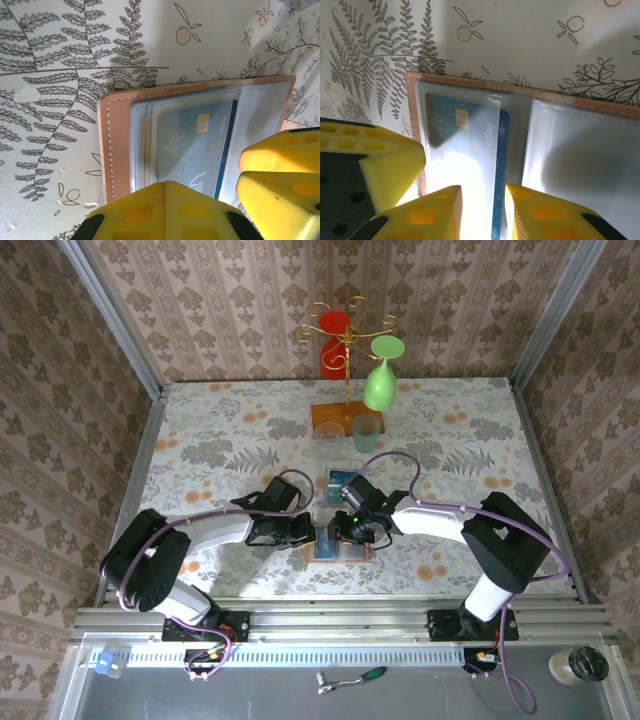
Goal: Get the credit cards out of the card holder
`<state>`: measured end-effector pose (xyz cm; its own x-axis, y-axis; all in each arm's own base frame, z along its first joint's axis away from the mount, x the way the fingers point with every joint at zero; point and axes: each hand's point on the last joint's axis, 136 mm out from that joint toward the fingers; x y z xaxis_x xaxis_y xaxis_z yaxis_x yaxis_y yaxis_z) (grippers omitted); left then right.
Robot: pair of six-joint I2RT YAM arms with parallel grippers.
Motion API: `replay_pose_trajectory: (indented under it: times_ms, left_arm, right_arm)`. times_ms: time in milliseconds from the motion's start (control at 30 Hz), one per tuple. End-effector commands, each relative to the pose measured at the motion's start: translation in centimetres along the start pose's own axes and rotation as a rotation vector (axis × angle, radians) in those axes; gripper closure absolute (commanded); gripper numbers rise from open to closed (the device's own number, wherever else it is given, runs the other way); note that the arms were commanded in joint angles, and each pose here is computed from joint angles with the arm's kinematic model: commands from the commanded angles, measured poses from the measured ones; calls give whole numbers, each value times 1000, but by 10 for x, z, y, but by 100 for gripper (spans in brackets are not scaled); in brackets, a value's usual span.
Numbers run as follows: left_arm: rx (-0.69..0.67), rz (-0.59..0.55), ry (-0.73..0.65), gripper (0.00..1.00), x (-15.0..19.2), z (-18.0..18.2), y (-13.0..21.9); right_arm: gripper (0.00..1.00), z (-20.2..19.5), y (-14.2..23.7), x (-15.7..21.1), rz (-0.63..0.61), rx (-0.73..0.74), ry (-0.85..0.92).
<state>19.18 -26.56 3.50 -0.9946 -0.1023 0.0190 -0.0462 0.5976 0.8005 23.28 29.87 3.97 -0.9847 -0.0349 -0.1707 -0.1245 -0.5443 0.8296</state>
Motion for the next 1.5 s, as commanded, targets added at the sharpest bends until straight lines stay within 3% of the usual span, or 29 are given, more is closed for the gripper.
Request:
replay_pose_trajectory:
  times_ms: [0,633,900,1467]
  left_arm:
    - [-35,12,-6,95,2,9,-4]
    - [-61,23,11,99,6,21,-9]
    - [-56,26,8,100,6,20,-10]
    - [-56,24,9,99,5,18,-9]
  right_arm:
    - [71,5,-1,1,4,-21,-11]
    - [71,3,-14,4,29,-40,-30]
    - [77,12,-19,4,31,-110,-46]
    - [74,-16,-8,8,35,64,-6]
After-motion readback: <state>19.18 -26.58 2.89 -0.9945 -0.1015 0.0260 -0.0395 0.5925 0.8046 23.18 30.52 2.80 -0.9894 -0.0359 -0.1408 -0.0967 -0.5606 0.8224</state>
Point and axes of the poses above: each hand's point on the last joint's axis, 136 mm out from that joint toward the fingers, its own y axis back along the fingers, its own z axis along the line the jaws close on, x = y × z, and after that the axes turned 6 degrees about y, right-handed
